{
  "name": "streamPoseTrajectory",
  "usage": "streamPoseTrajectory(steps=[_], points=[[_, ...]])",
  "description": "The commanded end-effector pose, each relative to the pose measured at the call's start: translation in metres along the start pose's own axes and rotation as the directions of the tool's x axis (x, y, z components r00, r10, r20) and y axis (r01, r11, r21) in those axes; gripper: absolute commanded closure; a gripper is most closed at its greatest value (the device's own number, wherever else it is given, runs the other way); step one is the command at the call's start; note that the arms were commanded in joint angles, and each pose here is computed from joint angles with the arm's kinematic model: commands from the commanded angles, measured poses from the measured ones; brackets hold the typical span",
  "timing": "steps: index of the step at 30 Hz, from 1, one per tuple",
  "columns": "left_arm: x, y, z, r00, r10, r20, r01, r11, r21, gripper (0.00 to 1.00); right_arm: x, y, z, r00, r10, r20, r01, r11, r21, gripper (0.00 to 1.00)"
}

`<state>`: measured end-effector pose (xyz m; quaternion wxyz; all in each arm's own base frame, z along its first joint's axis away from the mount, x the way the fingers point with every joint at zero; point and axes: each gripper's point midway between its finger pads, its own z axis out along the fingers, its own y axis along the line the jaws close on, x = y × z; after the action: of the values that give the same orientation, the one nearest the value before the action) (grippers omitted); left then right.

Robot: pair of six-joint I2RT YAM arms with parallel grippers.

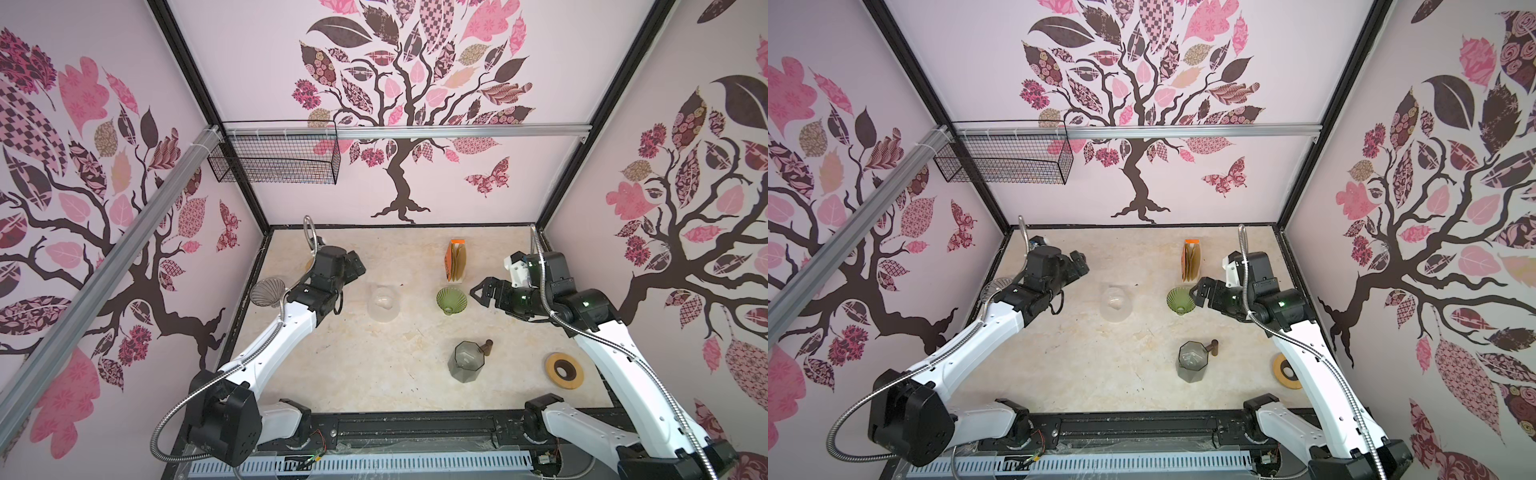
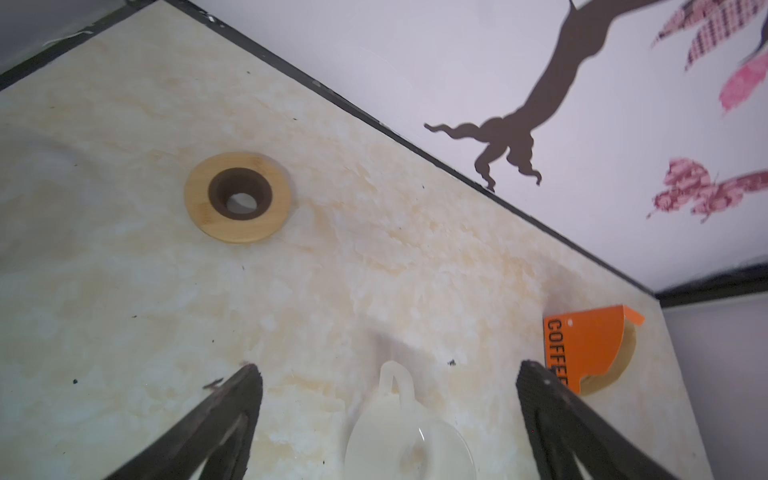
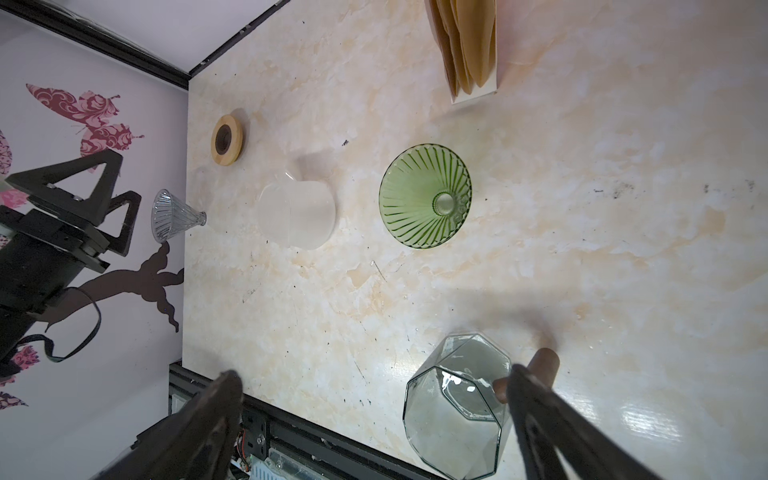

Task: Place the coffee filter in the dripper
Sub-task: 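Move the left gripper to the bamboo ring holder and close on its rim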

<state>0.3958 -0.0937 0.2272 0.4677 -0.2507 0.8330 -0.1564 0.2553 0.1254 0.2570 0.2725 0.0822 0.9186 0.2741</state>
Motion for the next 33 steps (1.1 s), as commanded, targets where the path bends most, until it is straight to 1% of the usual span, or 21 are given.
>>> streamPoseTrajectory(steps=[1, 2, 5, 9, 11, 14, 16, 20, 23, 25, 27, 29, 31, 33], points=[[-0.006, 0.013, 0.014, 0.954, -0.299, 0.001, 0.299, 0.954, -0.002, 0.02, -0.011, 0.013, -0.018, 0.997, -0.01, 0.076, 0.013, 0.999, -0.036, 0.0], [-0.006, 0.024, 0.021, 0.928, -0.372, 0.015, 0.372, 0.928, -0.02, 0.02, -0.009, 0.012, -0.017, 0.997, -0.005, 0.075, 0.008, 0.999, -0.041, 0.0], [-0.002, 0.048, 0.044, 0.85, -0.524, 0.054, 0.527, 0.848, -0.052, 0.05, -0.005, 0.011, -0.014, 0.998, 0.008, 0.061, -0.005, 0.999, -0.05, 0.0], [0.002, 0.068, 0.07, 0.796, -0.596, 0.1, 0.605, 0.788, -0.118, 0.08, 0.001, 0.009, -0.013, 0.999, 0.001, 0.034, 0.001, 0.999, -0.04, 0.0], [0.006, 0.077, 0.081, 0.762, -0.635, 0.126, 0.647, 0.749, -0.143, 0.09, 0.003, 0.006, -0.014, 1.0, -0.012, 0.025, 0.013, 1.0, -0.025, 0.0], [0.011, 0.087, 0.097, 0.742, -0.651, 0.16, 0.671, 0.722, -0.169, 0.13, 0.007, 0.004, -0.014, 1.0, -0.017, 0.02, 0.017, 1.0, -0.021, 0.0], [0.016, 0.095, 0.109, 0.71, -0.682, 0.178, 0.705, 0.686, -0.18, 0.15, 0.01, 0.003, -0.013, 1.0, -0.015, 0.01, 0.015, 1.0, -0.026, 0.0], [0.031, 0.105, 0.131, 0.651, -0.733, 0.196, 0.759, 0.626, -0.182, 0.22, 0.013, 0.003, -0.008, 1.0, -0.022, -0.017, 0.022, 0.999, -0.03, 0.0], [0.031, 0.107, 0.144, 0.623, -0.75, 0.22, 0.782, 0.604, -0.154, 0.27, 0.012, 0.004, -0.007, 0.999, -0.039, -0.031, 0.039, 0.999, -0.028, 0.0], [0.03, 0.11, 0.15, 0.608, -0.755, 0.245, 0.793, 0.592, -0.144, 0.29, 0.011, 0.005, -0.006, 0.998, -0.051, -0.037, 0.05, 0.998, -0.025, 0.0], [0.028, 0.112, 0.154, 0.601, -0.755, 0.262, 0.798, 0.583, -0.148, 0.3, 0.011, 0.005, -0.005, 0.998, -0.057, -0.04, 0.056, 0.998, -0.025, 0.0], [0.031, 0.117, 0.16, 0.585, -0.762, 0.278, 0.81, 0.565, -0.157, 0.32, 0.013, 0.003, -0.003, 0.997, -0.056, -0.05, 0.055, 0.998, -0.024, 0.0], [0.035, 0.121, 0.164, 0.561, -0.775, 0.293, 0.827, 0.539, -0.158, 0.34, 0.014, 0.003, -0.001, 0.997, -0.056, -0.057, 0.055, 0.998, -0.027, 0.0], [0.035, 0.123, 0.168, 0.55, -0.777, 0.306, 0.834, 0.53, -0.155, 0.35, 0.015, 0.002, 0.0, 0.996, -0.058, -0.061, 0.057, 0.998, -0.025, 0.0]])
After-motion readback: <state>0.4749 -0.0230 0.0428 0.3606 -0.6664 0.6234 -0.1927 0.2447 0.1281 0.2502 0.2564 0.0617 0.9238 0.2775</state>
